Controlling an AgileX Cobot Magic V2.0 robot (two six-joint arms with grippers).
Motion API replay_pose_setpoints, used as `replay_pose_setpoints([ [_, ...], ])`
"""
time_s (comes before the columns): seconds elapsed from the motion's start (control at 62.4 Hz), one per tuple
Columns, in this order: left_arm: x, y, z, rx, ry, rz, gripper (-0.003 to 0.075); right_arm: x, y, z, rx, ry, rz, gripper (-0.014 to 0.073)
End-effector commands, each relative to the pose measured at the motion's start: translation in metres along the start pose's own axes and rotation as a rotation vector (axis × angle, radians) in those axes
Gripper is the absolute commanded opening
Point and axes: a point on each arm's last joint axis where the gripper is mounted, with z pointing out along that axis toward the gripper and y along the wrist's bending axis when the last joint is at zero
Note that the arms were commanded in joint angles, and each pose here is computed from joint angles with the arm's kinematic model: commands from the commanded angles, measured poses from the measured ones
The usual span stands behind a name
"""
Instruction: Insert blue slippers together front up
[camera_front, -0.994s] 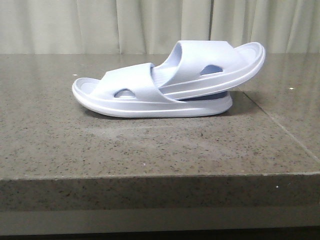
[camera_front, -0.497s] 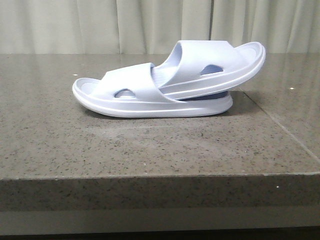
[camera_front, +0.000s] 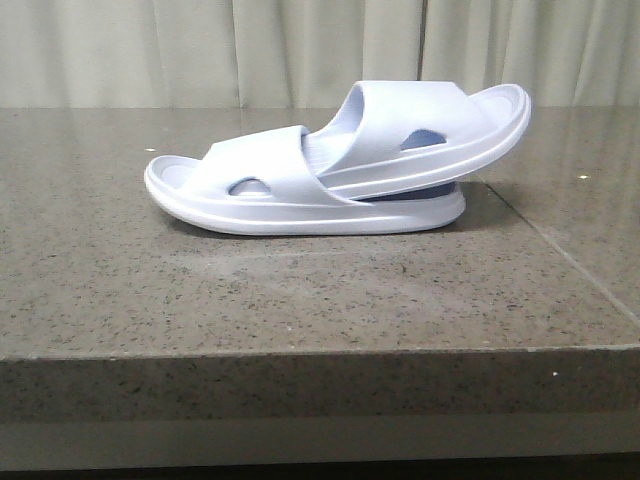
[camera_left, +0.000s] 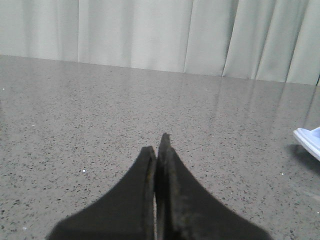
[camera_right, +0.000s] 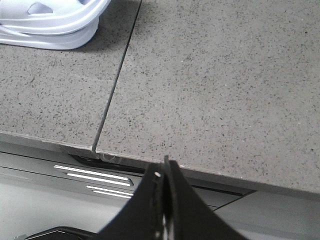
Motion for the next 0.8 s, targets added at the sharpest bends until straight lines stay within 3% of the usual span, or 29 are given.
replay_pose_setpoints([
  [0.0, -0.0073, 0.0005, -0.0016, -0.003, -0.102, -0.012, -0.0020, -0.0102, 0.0003, -0.0038, 0.001, -0.074, -0.006, -0.0118],
  [0.786, -0.0118, 0.0004, -0.0021, -0.003, -0.151, 0.011, -0.0020, -0.0102, 0.0003, -0.0038, 0.001, -0.074, -0.006, -0.0118],
])
